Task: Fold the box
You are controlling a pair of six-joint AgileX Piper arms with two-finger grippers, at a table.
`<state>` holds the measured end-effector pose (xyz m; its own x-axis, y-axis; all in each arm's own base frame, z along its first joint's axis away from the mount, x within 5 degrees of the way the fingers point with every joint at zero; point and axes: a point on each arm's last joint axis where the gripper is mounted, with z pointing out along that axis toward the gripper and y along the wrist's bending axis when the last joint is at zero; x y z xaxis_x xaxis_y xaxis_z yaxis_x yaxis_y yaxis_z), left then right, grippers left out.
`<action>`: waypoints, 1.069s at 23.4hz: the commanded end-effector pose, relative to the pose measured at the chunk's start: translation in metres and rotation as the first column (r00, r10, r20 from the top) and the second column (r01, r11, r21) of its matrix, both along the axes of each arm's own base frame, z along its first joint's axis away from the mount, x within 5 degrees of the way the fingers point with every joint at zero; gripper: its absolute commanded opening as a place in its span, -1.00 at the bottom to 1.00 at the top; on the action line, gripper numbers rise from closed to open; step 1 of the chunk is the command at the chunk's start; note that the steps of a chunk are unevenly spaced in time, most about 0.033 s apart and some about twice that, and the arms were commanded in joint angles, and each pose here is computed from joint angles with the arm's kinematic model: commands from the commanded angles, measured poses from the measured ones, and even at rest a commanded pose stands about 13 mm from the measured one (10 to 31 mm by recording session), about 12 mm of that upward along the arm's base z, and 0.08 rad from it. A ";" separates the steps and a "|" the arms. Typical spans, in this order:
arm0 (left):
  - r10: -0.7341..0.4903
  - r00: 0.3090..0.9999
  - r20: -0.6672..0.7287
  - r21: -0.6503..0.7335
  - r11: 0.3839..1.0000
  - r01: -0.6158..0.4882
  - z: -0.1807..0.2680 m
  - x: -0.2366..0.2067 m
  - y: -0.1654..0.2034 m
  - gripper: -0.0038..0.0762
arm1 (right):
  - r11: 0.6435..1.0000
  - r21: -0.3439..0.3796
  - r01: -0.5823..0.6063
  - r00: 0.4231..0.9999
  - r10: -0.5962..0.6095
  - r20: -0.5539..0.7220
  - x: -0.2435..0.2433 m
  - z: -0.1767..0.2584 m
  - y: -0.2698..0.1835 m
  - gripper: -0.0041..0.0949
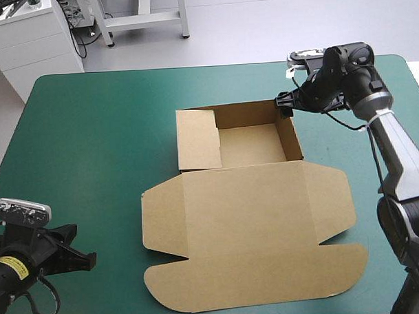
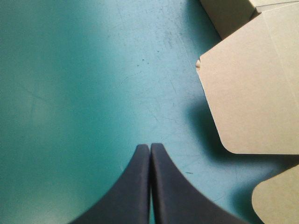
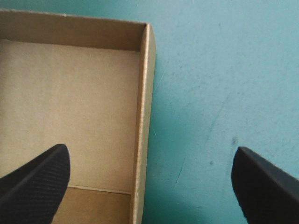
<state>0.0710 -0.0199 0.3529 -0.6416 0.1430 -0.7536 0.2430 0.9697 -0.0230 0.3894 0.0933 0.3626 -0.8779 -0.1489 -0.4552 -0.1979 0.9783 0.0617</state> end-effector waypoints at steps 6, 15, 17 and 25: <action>0.002 0.998 0.062 -0.034 0.999 0.001 0.010 0.003 -0.002 -0.98 | 0.999 0.037 -0.028 0.997 0.031 -0.077 0.016 -0.029 0.009 0.82; 0.003 0.998 0.065 -0.037 0.999 0.000 0.010 0.003 -0.002 -0.98 | 0.998 0.042 -0.037 0.985 0.043 -0.166 0.030 -0.065 0.015 0.82; 0.003 0.998 0.065 -0.037 0.999 0.000 0.010 0.003 -0.002 -0.98 | 0.998 0.041 -0.041 0.985 0.047 -0.166 0.030 -0.065 0.017 0.82; 0.003 0.998 0.067 -0.039 0.999 -0.001 0.011 0.003 -0.002 -0.98 | 0.998 0.007 -0.056 0.986 0.057 -0.157 0.028 -0.064 0.020 -0.70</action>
<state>0.0710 -0.0199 0.3530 -0.6421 0.1384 -0.7540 0.2407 0.9702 -0.0269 0.4262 0.1176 0.2648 -0.9526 -0.1860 -0.2409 -0.2206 0.9673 0.1255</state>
